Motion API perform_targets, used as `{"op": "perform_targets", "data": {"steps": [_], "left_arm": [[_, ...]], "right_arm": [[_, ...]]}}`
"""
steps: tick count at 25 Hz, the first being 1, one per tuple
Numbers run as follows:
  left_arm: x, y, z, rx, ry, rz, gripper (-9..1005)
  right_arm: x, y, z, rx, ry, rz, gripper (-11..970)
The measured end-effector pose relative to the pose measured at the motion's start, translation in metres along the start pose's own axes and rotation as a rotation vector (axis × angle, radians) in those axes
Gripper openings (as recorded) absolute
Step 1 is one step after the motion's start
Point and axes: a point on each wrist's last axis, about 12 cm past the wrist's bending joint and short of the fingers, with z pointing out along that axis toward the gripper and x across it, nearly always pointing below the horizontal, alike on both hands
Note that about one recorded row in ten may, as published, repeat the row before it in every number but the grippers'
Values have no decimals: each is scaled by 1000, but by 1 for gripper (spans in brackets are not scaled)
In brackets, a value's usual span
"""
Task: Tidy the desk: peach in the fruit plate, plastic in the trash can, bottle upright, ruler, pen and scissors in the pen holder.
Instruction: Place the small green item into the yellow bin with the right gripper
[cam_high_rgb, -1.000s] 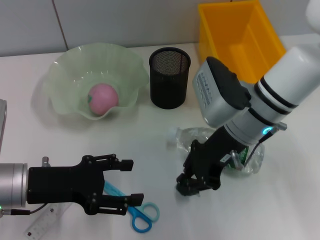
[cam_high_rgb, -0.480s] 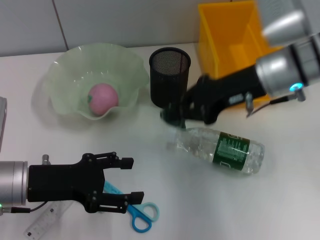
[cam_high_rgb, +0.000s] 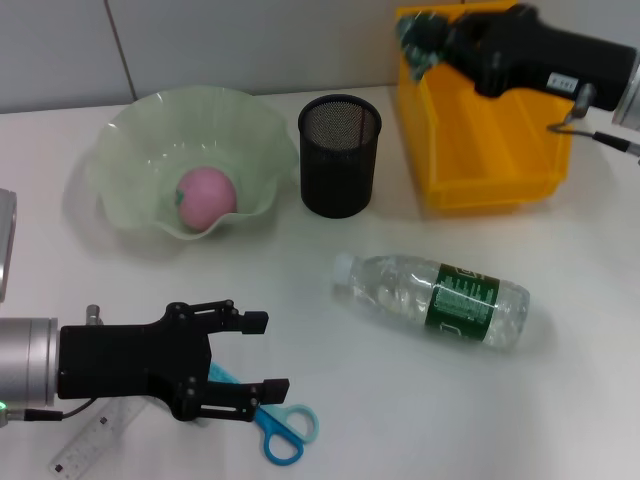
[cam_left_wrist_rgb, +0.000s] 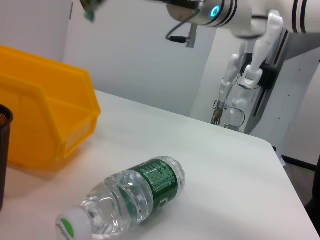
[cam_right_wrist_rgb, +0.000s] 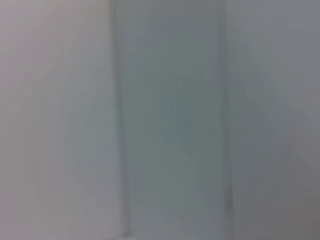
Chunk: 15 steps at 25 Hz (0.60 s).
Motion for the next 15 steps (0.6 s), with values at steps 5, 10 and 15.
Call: {"op": "perform_targets", "data": {"steps": [5, 10, 15], "left_arm": [[-1, 1, 1, 1, 0, 4, 860], [-1, 1, 1, 1, -1, 4, 860], [-2, 1, 1, -1, -1, 5, 860]], "right_arm": [[22, -19, -5, 257, -99, -3, 30], [38, -28, 0, 403, -63, -114, 32], [46, -34, 1, 521, -79, -144, 33]]}}
